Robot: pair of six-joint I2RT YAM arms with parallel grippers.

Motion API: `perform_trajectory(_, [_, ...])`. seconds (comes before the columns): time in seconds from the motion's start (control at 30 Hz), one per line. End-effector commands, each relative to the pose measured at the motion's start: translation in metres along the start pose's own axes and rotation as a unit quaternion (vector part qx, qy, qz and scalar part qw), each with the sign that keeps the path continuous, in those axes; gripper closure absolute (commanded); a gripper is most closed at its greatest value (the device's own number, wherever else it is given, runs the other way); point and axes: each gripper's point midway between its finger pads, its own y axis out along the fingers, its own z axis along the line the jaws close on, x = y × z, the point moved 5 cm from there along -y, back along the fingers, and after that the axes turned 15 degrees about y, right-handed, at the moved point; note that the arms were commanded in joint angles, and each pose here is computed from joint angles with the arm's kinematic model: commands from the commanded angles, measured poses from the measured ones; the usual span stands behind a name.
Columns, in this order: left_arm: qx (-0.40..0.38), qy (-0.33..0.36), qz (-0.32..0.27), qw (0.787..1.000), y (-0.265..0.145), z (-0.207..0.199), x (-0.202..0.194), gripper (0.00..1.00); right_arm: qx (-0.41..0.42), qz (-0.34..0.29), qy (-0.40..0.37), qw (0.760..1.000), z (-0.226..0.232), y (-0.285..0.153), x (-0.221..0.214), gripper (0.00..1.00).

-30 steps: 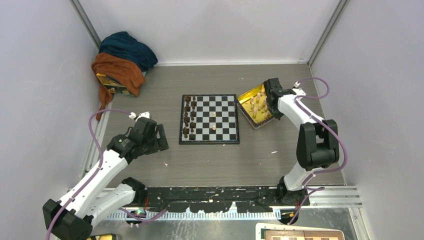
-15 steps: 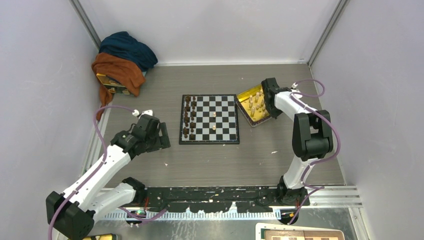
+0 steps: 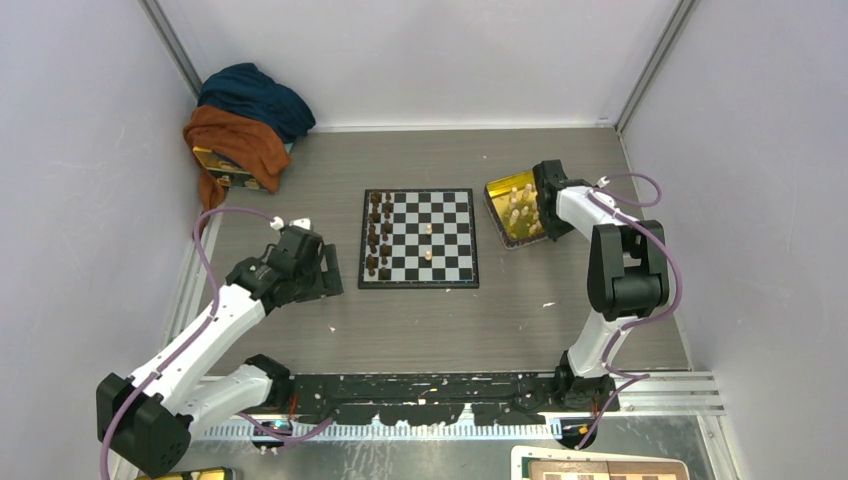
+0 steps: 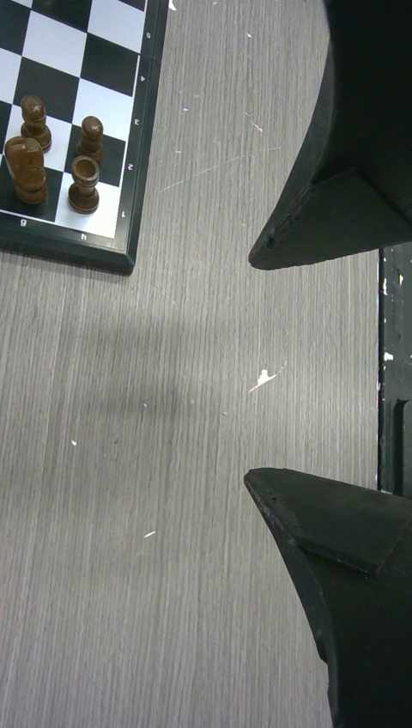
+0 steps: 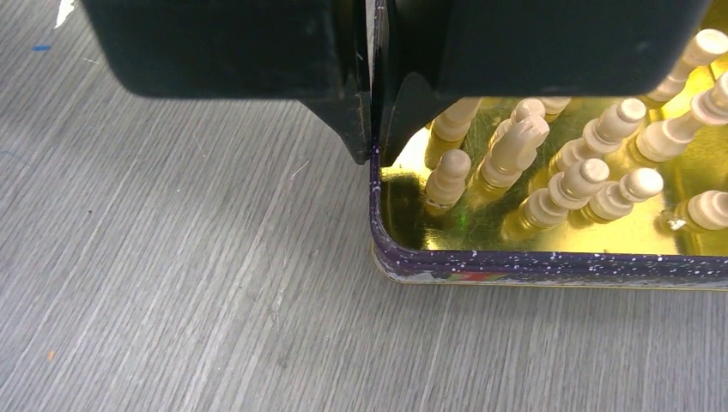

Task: Set up the chess pieces on the board
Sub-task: Place the storage box at the center of the board, then pick up the chess piece from the chessboard.

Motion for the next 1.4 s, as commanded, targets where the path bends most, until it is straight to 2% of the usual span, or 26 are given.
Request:
perform_trajectory(0.0, [-0.017, 0.008, -0.036, 0.999, -0.009, -0.006, 0.02, 0.13, 0.021, -0.009, 0.052, 0.998, 0.012, -0.003, 0.004, 0.92])
perform_trajectory(0.23, [-0.015, 0.01, -0.04, 0.999, -0.011, -0.004, 0.021, 0.09, 0.027, -0.013, 0.033, 0.999, 0.014, -0.005, 0.007, 0.61])
perform_trajectory(0.37, [-0.016, 0.009, -0.041, 0.999, -0.011, -0.005, 0.021, 0.08, 0.035, -0.016, 0.019, 0.999, 0.015, -0.011, 0.011, 0.51])
perform_trajectory(0.53, [-0.019, 0.002, -0.05, 0.999, -0.014, -0.005, 0.023, 0.04, 0.078, -0.042, -0.024, 0.996, 0.028, -0.041, 0.025, 0.49])
perform_trajectory(0.63, [-0.017, -0.007, -0.064, 0.998, -0.016, -0.005, 0.028, 0.01, 0.122, -0.052, -0.078, 0.988, 0.043, -0.07, 0.033, 0.48])
perform_trajectory(0.83, [-0.045, -0.053, -0.118, 0.991, -0.016, -0.013, 0.043, 0.01, 0.215, -0.058, -0.215, 0.951, 0.071, -0.128, 0.025, 0.46])
perform_trajectory(0.9, [-0.048, -0.081, -0.127, 0.988, -0.014, -0.014, 0.041, 0.21, 0.253, -0.043, -0.239, 0.936, 0.076, -0.139, 0.014, 0.47])
perform_trajectory(0.97, [-0.062, -0.094, -0.141, 0.984, -0.014, -0.015, 0.039, 0.26, 0.303, 0.001, -0.245, 0.921, 0.078, -0.146, -0.001, 0.47])
perform_trajectory(1.0, [-0.074, -0.093, -0.149, 0.982, -0.015, -0.017, 0.038, 0.22, 0.327, 0.02, -0.244, 0.913, 0.078, -0.151, -0.007, 0.47])
perform_trajectory(1.03, [-0.081, -0.091, -0.155, 0.98, -0.014, -0.018, 0.037, 0.08, 0.349, 0.037, -0.248, 0.903, 0.079, -0.157, -0.015, 0.47])
perform_trajectory(1.07, [-0.083, -0.093, -0.159, 0.979, -0.014, -0.017, 0.035, 0.01, 0.362, 0.046, -0.259, 0.894, 0.08, -0.162, -0.022, 0.47])
perform_trajectory(1.17, [-0.069, -0.087, -0.149, 0.983, -0.011, -0.014, 0.031, 0.0, 0.351, 0.056, -0.334, 0.873, 0.08, -0.171, -0.051, 0.49])
perform_trajectory(1.37, [-0.028, -0.06, -0.076, 0.995, 0.001, -0.012, 0.029, 0.0, 0.346, 0.09, -0.439, 0.825, 0.074, -0.177, -0.121, 0.49])
